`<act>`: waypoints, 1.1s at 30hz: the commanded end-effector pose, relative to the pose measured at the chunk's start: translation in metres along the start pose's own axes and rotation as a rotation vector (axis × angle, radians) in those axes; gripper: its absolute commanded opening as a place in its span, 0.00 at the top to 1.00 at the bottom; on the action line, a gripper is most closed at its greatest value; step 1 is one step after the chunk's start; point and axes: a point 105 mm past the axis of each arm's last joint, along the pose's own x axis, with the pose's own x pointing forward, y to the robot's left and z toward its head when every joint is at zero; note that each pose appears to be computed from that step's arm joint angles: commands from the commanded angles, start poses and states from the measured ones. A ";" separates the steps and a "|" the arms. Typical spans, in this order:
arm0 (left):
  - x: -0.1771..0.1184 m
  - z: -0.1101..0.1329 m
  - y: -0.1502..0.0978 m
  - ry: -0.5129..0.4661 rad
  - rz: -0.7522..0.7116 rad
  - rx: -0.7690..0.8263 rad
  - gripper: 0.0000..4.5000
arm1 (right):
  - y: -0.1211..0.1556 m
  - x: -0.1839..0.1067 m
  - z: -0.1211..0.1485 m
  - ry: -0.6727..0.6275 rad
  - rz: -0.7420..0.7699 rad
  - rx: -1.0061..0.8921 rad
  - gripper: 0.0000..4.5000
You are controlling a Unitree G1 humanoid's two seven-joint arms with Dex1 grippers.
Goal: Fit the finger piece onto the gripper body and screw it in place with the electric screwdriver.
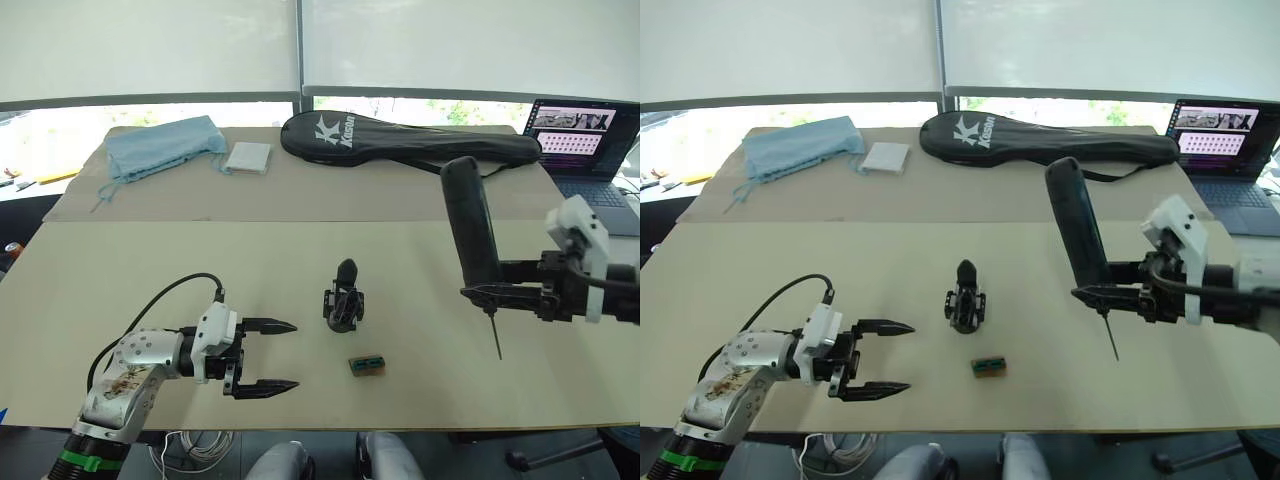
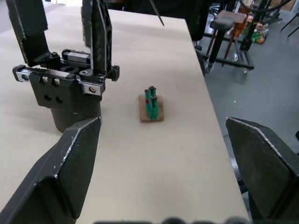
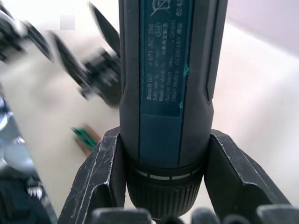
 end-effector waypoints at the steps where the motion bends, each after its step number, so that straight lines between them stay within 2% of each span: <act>1: 0.012 -0.009 0.005 0.035 0.034 0.020 0.00 | 0.032 -0.011 0.057 -0.466 0.026 -0.313 0.58; 3: 0.019 -0.011 0.003 0.028 0.030 0.006 0.00 | 0.037 -0.003 0.055 -0.480 -0.033 -0.369 0.58; 7: 0.034 -0.019 -0.004 0.040 -0.010 -0.007 0.00 | 0.075 0.014 0.043 -0.554 0.081 -0.424 0.58; 12: 0.049 -0.024 -0.009 0.058 -0.035 -0.003 0.00 | 0.104 0.027 0.019 -0.577 0.259 -0.384 0.58; 15: 0.058 -0.030 -0.013 0.088 -0.060 0.031 0.00 | 0.106 0.031 0.012 -0.587 0.293 -0.353 0.58; 22: 0.079 -0.033 -0.006 0.083 -0.004 0.005 0.00 | 0.095 0.042 0.002 -0.550 0.313 -0.392 0.58; 26: 0.083 -0.040 -0.007 0.112 -0.031 0.014 0.00 | 0.086 0.046 -0.001 -0.537 0.304 -0.404 0.58; 33: 0.086 -0.049 -0.005 0.100 -0.008 -0.014 0.00 | 0.085 0.053 0.000 -0.537 0.321 -0.420 0.58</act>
